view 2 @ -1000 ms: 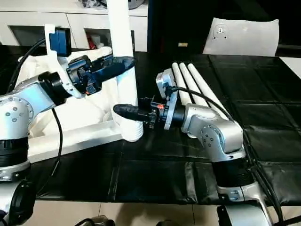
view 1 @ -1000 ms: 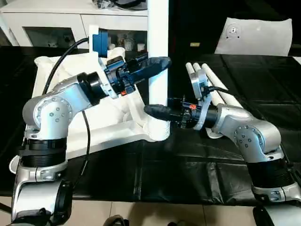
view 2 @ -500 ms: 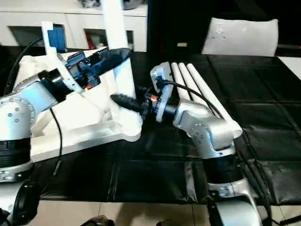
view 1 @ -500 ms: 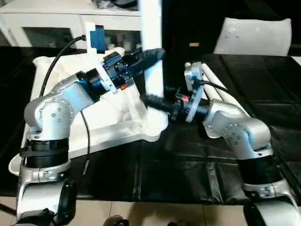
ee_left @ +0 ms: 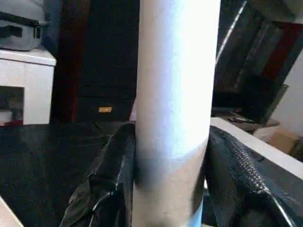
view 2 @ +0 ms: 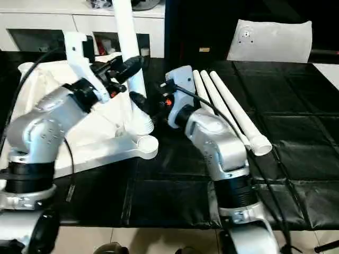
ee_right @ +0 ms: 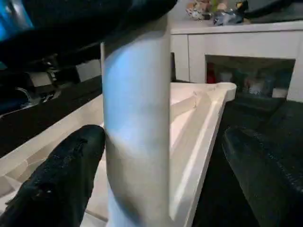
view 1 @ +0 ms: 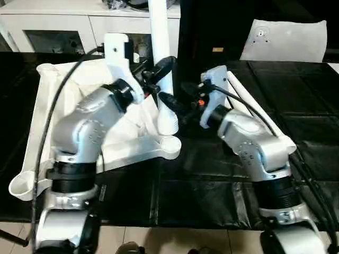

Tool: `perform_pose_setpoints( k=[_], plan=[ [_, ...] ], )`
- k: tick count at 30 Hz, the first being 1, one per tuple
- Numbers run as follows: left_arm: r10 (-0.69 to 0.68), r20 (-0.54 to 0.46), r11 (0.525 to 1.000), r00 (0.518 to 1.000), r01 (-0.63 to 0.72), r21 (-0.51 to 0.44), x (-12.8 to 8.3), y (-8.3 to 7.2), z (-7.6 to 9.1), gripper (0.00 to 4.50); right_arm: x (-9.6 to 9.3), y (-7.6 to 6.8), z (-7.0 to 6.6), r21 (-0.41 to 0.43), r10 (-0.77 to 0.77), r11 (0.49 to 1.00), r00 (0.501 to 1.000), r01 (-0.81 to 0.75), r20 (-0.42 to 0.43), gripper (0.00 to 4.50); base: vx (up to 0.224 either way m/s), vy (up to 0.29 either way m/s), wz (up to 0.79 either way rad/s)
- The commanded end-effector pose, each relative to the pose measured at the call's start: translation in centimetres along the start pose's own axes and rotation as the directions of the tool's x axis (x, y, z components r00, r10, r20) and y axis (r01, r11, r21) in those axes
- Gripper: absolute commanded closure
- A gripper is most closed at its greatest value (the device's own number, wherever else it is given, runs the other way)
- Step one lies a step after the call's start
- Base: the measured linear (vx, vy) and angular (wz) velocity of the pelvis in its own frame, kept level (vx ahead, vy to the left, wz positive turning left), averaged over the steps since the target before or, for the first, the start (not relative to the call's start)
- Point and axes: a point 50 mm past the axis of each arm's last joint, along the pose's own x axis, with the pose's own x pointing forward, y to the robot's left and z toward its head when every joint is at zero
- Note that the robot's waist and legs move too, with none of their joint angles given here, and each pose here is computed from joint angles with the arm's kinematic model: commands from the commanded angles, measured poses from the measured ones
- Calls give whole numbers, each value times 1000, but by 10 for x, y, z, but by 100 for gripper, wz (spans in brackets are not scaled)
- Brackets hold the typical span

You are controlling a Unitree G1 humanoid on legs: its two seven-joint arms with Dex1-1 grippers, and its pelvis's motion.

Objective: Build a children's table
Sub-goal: Pick table leg

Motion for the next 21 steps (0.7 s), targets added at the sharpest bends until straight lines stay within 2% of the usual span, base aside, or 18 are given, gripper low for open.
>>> perform_pose_setpoints(
  k=[1, 9, 10, 12, 16, 19, 21],
  plan=[
    [-23, 27, 999, 999, 21, 49, 2, -8, 8, 268, 2, 1, -1, 1, -21, 1000, 1000, 21, -15, 24, 0, 0, 0],
    [-31, 30, 999, 999, 30, 44, 1, -12, 9, 268, 7, 3, -7, 5, -32, 999, 998, 32, -51, 23, 0, 0, 0],
    [-35, 27, 998, 999, 34, 57, 0, -13, 10, 268, 9, 3, -8, 11, -42, 999, 998, 43, -51, 52, 0, 0, 0],
    [-46, 21, 996, 999, 45, 72, 0, -14, 11, 268, 10, 3, -7, 15, -41, 999, 998, 42, -45, 60, 0, 0, 0],
    [-62, 21, 995, 998, 60, 78, 0, -15, 13, 268, 12, 5, -6, 25, -25, 999, 999, 26, -31, 103, 0, 0, 0],
    [-62, 13, 994, 998, 61, 86, 0, -15, 13, 268, 12, 4, -6, 25, -23, 999, 999, 24, -32, 115, 0, 0, 0],
    [-67, 11, 995, 998, 66, 79, 0, -15, 12, 269, 12, 4, -7, 20, -27, 999, 999, 28, -32, 145, 0, 0, 0]
  ],
)
